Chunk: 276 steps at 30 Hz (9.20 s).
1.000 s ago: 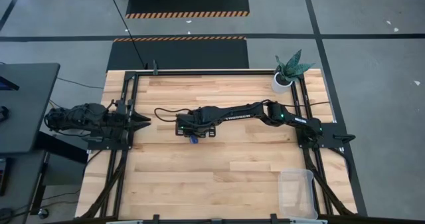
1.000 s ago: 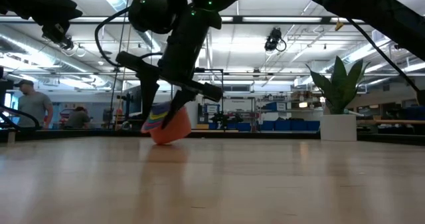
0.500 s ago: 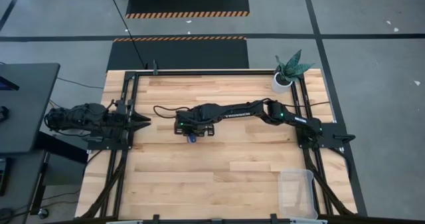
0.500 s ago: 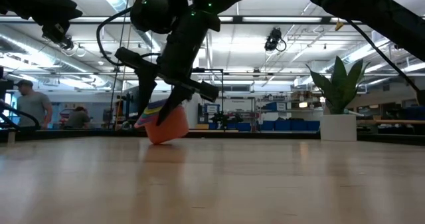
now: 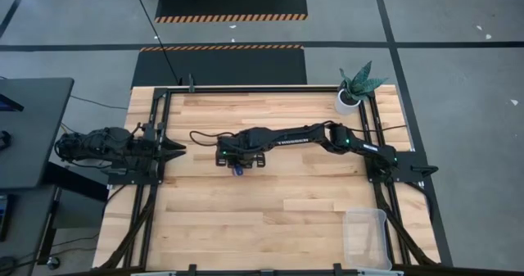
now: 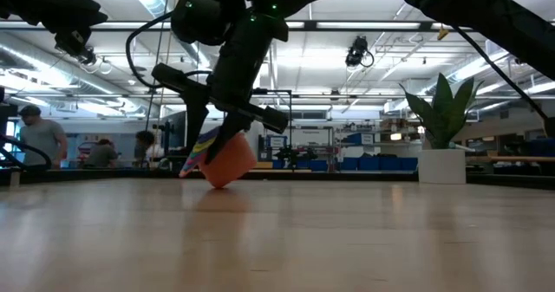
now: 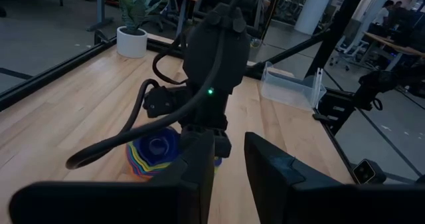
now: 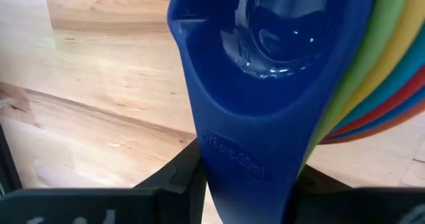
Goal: Nest measuring cups in basket
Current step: Put the nested measuring cups into the transparent bin, then stack the dark blue measuring cup on top of the green measuring cup
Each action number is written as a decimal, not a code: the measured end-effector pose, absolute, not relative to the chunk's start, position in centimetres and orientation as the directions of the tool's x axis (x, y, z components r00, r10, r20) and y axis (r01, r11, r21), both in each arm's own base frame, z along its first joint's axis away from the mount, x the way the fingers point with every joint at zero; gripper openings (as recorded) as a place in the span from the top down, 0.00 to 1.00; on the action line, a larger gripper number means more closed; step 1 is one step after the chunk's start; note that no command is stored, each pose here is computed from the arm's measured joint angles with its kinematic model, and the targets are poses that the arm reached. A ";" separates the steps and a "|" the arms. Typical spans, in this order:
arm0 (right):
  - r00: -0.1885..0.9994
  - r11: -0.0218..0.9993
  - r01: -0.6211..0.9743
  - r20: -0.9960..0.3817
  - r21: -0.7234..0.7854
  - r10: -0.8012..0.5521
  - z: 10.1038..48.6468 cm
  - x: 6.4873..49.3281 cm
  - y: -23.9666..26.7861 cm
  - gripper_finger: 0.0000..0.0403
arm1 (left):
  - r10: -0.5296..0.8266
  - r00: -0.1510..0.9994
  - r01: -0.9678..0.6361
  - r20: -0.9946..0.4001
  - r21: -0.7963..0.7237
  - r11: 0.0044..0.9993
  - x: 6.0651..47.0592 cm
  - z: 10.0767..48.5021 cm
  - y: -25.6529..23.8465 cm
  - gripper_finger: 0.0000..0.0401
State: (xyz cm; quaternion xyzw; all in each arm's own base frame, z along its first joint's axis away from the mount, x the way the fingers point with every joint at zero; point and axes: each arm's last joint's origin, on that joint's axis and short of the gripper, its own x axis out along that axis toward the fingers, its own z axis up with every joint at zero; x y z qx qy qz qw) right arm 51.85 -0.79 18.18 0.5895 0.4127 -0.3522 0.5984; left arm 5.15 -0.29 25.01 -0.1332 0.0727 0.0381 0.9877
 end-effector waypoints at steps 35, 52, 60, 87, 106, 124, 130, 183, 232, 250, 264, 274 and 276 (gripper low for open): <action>0.406 0.060 0.909 -0.909 0.412 0.098 18.2 51.8 -1.3 0.71 | 0.056 0.987 -0.094 -0.154 -0.258 0.962 5.1 25.0 -0.3 0.77; 0.405 0.061 0.911 -0.913 0.408 0.052 18.2 51.8 -1.4 0.71 | 0.056 0.987 -0.095 -0.153 -0.258 0.962 5.1 25.0 -0.3 0.77; 0.410 0.086 0.906 -0.910 0.414 0.060 18.2 51.8 -1.4 0.71 | 0.056 0.987 -0.094 -0.153 -0.258 0.961 5.1 25.0 -0.3 0.77; 0.413 0.031 0.908 -0.903 0.419 0.116 18.2 51.8 -1.2 0.77 | 0.056 0.987 -0.094 -0.154 -0.258 0.962 5.1 25.0 -0.3 0.77; 0.471 -0.024 0.882 -0.880 0.471 0.058 18.5 52.4 -1.3 0.72 | 0.055 0.987 -0.094 -0.153 -0.258 0.962 5.1 25.0 -0.3 0.77; 0.473 0.030 0.879 -0.879 0.475 0.058 18.5 52.4 -1.2 0.53 | 0.056 0.987 -0.095 -0.153 -0.258 0.962 5.1 25.0 -0.3 0.77; 0.525 0.033 0.850 -0.850 0.526 0.041 18.8 52.9 -1.3 0.49 | 0.056 0.987 -0.094 -0.153 -0.258 0.962 5.1 25.0 -0.3 0.77; 0.586 0.066 0.810 -0.797 0.583 -0.146 25.3 51.9 -2.8 0.52 | 0.056 0.986 -0.095 -0.154 -0.258 0.962 5.1 25.0 -0.3 0.77; 0.820 0.523 0.336 -0.517 0.783 0.247 28.3 53.8 -4.2 0.87 | 0.055 0.988 -0.093 -0.147 -0.260 0.961 5.2 25.1 -0.3 0.77; 0.732 0.759 0.255 -0.633 0.599 0.254 29.0 51.8 -4.8 0.96 | -0.065 0.847 -0.155 -0.528 -0.362 0.919 7.2 26.4 -1.1 0.77; 0.474 0.760 0.545 -0.878 0.354 0.069 29.4 47.1 -7.7 0.99 | 0.444 0.545 -0.718 -0.711 -0.123 0.685 14.6 23.7 0.8 0.77; 0.386 0.804 0.533 -0.921 0.266 0.049 28.6 46.4 -8.1 0.99 | 0.384 0.556 -0.676 -0.737 -0.133 0.725 20.3 21.1 4.2 0.77; 0.359 0.805 0.540 -0.932 0.245 0.043 27.8 46.4 -8.0 0.99 | 0.369 0.539 -0.681 -0.757 -0.134 0.720 21.0 20.2 4.7 0.77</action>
